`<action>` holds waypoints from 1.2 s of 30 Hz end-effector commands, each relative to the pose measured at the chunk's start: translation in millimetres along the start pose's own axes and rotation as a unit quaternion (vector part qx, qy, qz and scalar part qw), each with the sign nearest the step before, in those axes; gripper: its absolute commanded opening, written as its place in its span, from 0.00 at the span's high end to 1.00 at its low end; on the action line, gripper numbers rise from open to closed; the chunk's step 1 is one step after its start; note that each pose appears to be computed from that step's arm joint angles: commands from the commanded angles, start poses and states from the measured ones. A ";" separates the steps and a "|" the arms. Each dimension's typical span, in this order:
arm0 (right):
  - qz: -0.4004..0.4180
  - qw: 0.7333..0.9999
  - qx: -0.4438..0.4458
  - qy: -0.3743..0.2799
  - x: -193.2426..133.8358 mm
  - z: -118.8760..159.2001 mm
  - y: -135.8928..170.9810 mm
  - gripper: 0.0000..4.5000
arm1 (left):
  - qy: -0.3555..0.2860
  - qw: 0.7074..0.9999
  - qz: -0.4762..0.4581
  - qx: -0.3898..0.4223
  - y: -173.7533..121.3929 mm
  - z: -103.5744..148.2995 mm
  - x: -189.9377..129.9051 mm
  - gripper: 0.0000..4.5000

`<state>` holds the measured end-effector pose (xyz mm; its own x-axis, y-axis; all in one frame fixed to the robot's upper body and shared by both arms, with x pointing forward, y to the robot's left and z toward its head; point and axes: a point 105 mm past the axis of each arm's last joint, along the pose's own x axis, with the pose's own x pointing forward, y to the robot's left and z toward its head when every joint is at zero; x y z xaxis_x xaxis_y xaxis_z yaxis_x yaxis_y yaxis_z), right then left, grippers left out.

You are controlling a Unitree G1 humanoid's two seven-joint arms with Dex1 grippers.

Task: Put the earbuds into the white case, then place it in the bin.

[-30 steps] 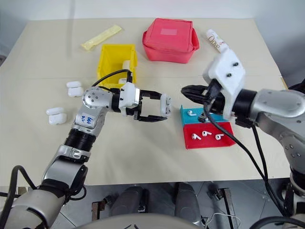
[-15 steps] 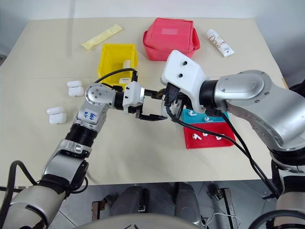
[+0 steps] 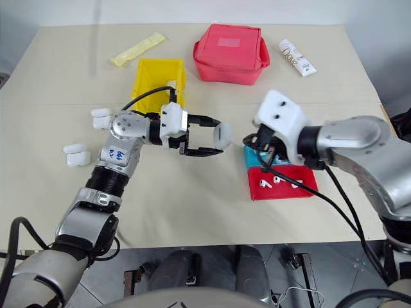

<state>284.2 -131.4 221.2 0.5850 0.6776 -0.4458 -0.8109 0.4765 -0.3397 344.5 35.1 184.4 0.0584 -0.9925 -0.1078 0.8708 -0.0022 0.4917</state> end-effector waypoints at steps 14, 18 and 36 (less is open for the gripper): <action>0.109 0.958 0.127 -0.234 -73.4 -18.6 5.7 0.16 | -0.120 0.983 0.100 -0.098 3.3 0.4 -74.7 0.39; 0.084 0.965 0.125 -0.214 -75.5 -27.2 -2.5 0.01 | -0.088 0.976 0.173 -0.099 23.4 -9.4 -99.2 0.39; 0.040 0.974 0.117 -0.191 -76.1 -34.0 -2.0 0.00 | 0.104 0.900 0.383 -0.177 95.1 -62.5 -114.7 0.23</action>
<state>245.7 -200.8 212.9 0.4864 0.8630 -0.1362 -0.8726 0.4878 -0.0252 447.1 154.8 182.0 0.7494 -0.6616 -0.0264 0.6557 0.7360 0.1681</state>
